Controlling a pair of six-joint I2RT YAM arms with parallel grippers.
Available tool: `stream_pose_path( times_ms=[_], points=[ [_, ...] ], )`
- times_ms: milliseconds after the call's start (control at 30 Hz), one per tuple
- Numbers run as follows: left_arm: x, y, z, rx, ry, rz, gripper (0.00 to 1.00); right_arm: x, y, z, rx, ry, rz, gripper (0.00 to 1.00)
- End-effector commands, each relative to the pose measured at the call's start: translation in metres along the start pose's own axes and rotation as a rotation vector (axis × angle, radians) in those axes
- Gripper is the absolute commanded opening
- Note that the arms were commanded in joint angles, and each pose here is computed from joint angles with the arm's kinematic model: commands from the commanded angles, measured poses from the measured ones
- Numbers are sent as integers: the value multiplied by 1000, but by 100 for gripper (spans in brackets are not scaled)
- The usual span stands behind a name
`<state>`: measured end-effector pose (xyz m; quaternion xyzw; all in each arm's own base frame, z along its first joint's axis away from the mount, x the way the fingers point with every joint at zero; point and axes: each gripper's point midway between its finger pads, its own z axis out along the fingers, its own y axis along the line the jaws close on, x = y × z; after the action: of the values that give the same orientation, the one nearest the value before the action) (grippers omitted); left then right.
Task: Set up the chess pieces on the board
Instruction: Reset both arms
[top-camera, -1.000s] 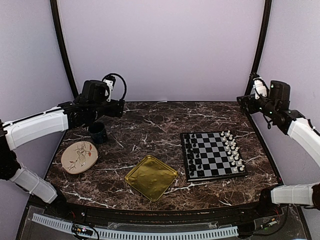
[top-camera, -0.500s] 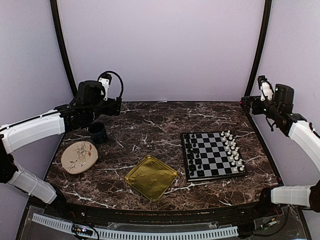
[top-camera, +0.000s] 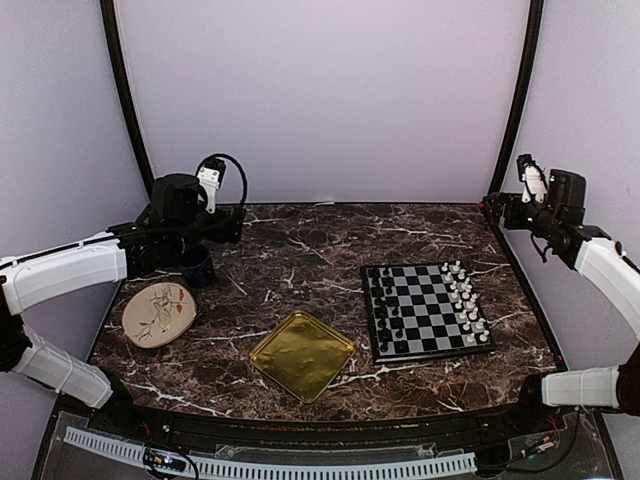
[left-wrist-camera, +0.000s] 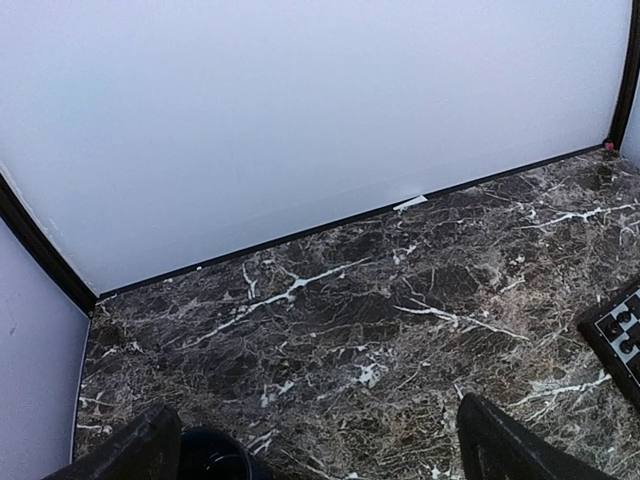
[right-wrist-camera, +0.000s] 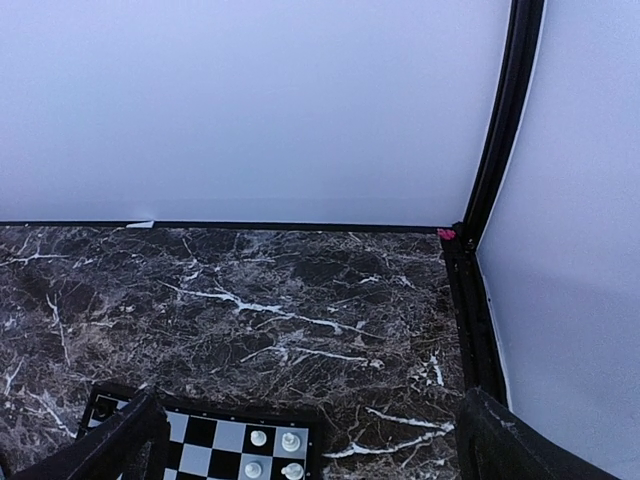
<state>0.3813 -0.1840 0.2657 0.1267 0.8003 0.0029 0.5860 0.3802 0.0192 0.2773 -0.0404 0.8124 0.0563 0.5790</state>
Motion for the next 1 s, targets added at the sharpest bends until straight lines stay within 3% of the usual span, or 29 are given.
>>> stream_pose_path(
  times_ms=[0, 300, 400, 567, 967],
  points=[
    [-35, 20, -16, -67, -68, -46, 99, -40, -4, -9, 16, -85, 36, 100],
    [-63, 48, -34, -180, -92, -85, 99, -84, -2, -24, 16, -146, 27, 100],
    [-64, 39, -33, -126, -70, -28, 99, -92, -1, -28, 16, -154, 26, 100],
    [-50, 41, -25, -165, 10, -41, 99, -94, -1, -29, 16, -150, 26, 100],
    [-38, 36, -13, -172, 38, -58, 99, -73, -3, -19, 16, -118, 31, 100]
  ],
)
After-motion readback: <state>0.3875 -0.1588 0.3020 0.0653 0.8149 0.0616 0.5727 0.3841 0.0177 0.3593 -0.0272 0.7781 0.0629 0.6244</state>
